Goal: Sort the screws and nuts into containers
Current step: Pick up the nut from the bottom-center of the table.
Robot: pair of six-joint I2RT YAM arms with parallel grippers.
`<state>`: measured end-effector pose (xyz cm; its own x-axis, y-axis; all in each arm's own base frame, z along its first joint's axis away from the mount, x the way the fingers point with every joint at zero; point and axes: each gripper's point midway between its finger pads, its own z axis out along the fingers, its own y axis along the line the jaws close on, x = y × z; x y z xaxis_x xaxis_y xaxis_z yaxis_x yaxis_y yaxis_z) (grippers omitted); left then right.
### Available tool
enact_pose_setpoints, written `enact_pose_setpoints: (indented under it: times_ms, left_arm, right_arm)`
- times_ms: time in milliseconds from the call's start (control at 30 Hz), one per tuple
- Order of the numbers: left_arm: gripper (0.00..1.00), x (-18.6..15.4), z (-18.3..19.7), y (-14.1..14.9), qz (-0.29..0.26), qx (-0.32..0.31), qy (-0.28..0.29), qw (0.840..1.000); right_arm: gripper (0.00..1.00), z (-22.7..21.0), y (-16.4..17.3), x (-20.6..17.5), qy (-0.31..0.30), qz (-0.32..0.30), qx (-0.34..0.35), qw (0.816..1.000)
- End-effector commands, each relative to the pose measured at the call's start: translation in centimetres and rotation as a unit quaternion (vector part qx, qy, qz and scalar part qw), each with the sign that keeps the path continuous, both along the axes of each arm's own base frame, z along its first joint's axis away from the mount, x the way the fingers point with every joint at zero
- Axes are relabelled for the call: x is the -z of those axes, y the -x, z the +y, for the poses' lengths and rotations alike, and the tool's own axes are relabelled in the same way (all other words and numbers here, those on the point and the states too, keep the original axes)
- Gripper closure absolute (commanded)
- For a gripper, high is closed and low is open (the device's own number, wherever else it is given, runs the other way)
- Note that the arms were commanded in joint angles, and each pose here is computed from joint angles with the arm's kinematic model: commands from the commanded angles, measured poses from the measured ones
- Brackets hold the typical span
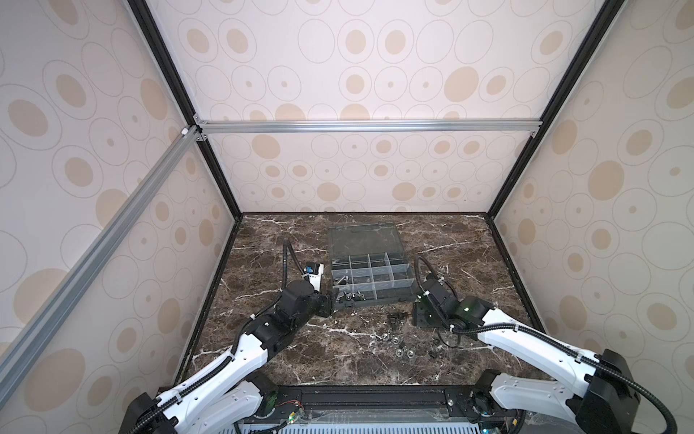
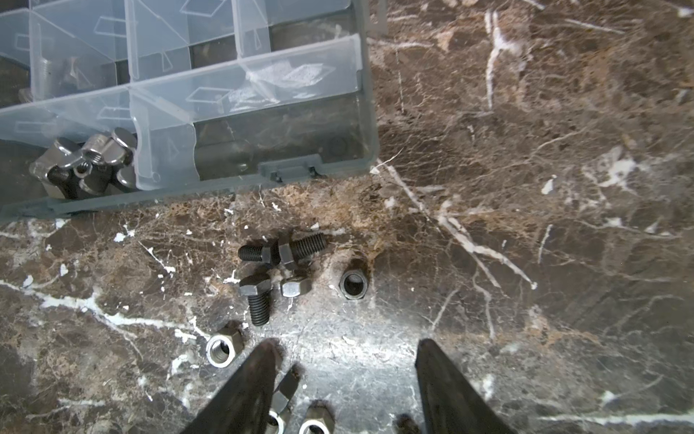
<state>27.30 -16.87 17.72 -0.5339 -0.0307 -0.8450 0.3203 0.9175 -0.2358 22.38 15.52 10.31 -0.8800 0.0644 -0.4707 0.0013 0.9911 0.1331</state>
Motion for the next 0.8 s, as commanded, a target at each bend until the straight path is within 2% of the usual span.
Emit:
enact_pose_setpoints:
  times_ms: [0,500,767]
  left_arm:
    - [0.36,-0.8,0.8,-0.3,-0.014,-0.027,0.019,0.999]
    - [0.32,0.0,2.1,0.6,-0.016,-0.052,0.039,0.998]
    - [0.31,0.1,2.1,0.6,-0.014,-0.054,0.041,0.998]
  right_arm:
    - [0.37,1.7,0.2,0.2,0.004,0.009,-0.024,1.000]
    - [0.40,7.8,1.3,3.0,0.025,0.054,-0.109,0.992]
    - [0.43,8.9,2.5,5.0,0.029,0.083,-0.126,0.988]
